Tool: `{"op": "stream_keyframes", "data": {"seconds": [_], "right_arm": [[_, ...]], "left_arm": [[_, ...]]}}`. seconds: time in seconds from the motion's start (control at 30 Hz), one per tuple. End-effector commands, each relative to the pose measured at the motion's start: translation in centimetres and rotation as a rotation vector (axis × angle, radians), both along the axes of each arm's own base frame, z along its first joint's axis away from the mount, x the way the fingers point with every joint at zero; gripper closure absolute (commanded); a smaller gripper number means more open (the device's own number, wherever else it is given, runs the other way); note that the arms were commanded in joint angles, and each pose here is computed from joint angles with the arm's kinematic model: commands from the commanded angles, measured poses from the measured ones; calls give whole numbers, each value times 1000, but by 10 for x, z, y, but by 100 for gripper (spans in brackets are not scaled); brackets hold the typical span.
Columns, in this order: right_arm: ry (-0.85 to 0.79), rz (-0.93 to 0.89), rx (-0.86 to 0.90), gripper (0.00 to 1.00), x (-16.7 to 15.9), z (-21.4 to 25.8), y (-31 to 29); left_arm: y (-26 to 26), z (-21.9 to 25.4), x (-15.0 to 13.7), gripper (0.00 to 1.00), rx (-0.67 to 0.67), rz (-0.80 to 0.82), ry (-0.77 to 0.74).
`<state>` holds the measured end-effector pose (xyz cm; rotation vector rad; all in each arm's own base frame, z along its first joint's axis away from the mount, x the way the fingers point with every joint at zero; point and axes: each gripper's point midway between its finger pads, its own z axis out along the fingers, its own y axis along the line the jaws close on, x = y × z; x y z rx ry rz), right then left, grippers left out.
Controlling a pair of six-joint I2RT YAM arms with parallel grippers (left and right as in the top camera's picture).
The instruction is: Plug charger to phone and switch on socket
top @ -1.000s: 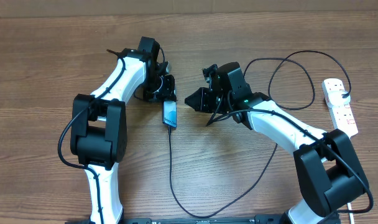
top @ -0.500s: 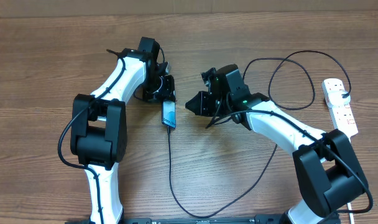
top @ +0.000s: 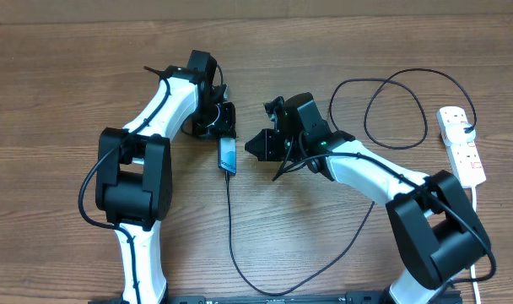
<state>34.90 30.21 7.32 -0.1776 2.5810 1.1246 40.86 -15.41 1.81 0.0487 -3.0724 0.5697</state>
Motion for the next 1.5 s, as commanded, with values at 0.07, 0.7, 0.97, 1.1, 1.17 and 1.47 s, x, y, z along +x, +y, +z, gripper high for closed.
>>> {"op": "stream_keyframes", "data": {"seconds": [0.07,0.7,0.97,1.1,1.17,1.47], "right_arm": [[-1,70,84,96,-2,-7,17],[-17,153,210,96,-1,-16,38],[-32,166,208,96,-4,-15,44],[-38,160,203,96,-3,-15,44],[-42,152,197,96,-1,-16,43],[-49,150,181,96,-4,-19,48]], "left_arm": [[-1,-2,-2,96,4,-4,10],[3,-6,-4,96,57,-8,9],[-8,-6,-8,96,59,-37,7],[-11,-6,-10,96,51,-43,13],[-13,-5,-11,96,37,-43,19],[-23,-1,-14,83,-26,-47,36]]}}
